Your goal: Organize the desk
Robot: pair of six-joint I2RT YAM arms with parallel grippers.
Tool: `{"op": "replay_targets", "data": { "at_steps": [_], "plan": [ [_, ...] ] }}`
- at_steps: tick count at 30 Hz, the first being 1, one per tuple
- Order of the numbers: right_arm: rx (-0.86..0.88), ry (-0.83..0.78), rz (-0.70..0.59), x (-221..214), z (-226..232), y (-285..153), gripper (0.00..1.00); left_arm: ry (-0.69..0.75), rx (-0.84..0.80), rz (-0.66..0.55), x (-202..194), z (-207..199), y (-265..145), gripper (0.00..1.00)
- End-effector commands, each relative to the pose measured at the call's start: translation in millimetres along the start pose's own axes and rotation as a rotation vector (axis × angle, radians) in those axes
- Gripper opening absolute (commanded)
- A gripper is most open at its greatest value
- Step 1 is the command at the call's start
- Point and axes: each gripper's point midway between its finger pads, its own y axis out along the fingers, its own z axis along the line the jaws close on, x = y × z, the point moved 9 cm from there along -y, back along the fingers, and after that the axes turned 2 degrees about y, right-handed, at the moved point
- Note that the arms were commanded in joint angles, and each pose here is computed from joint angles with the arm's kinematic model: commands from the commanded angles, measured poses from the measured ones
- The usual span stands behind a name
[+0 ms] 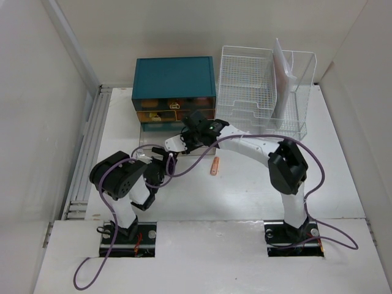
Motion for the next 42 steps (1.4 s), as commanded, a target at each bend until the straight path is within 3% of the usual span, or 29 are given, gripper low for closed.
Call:
{"op": "replay_targets", "data": {
  "at_steps": [1, 2, 8, 12, 15, 20, 21, 28, 35, 42],
  "plan": [
    [-0.159, 0.077, 0.013, 0.0, -31.3, -7.3, 0.39, -0.033, -0.335, -0.036, 12.5, -43.4, -28.7, 0.99],
    [-0.167, 0.088, 0.009, 0.1, -31.7, -3.4, 0.46, -0.033, -0.333, -0.036, 13.1, -43.0, -31.3, 0.99],
    [-0.238, 0.133, -0.026, 4.8, -38.2, -22.1, 0.66, -0.027, -0.349, -0.041, 16.8, -45.3, -44.1, 1.00],
    [-0.270, 0.157, -0.073, 7.5, -43.5, -44.5, 0.65, -0.018, -0.388, -0.053, 21.5, -50.8, -58.1, 1.00],
    [-0.236, 0.137, -0.164, 10.7, -40.0, -67.4, 0.56, 0.003, -0.382, -0.055, 22.9, -49.2, -64.1, 1.00],
    [0.067, -0.133, -0.286, -5.3, 6.8, -96.4, 0.55, 0.088, -0.370, -0.046, 22.7, -57.1, -61.8, 1.00],
    [0.115, -0.164, -0.318, -7.4, 15.7, -97.1, 0.55, 0.132, -0.270, -0.011, 16.9, -49.6, -51.9, 1.00],
    [0.338, -0.213, -0.199, -42.0, 66.0, -55.7, 0.55, 0.337, -0.226, -0.145, 41.6, -104.3, -56.9, 1.00],
    [0.410, -0.252, -0.177, -40.4, 89.0, -31.6, 0.55, 0.458, -0.113, -0.122, 48.8, -101.5, -59.3, 1.00],
    [0.457, -0.300, -0.127, -48.8, 104.8, -16.0, 0.55, 0.547, -0.098, -0.101, 50.8, -104.9, -62.9, 1.00]
  ]
}}
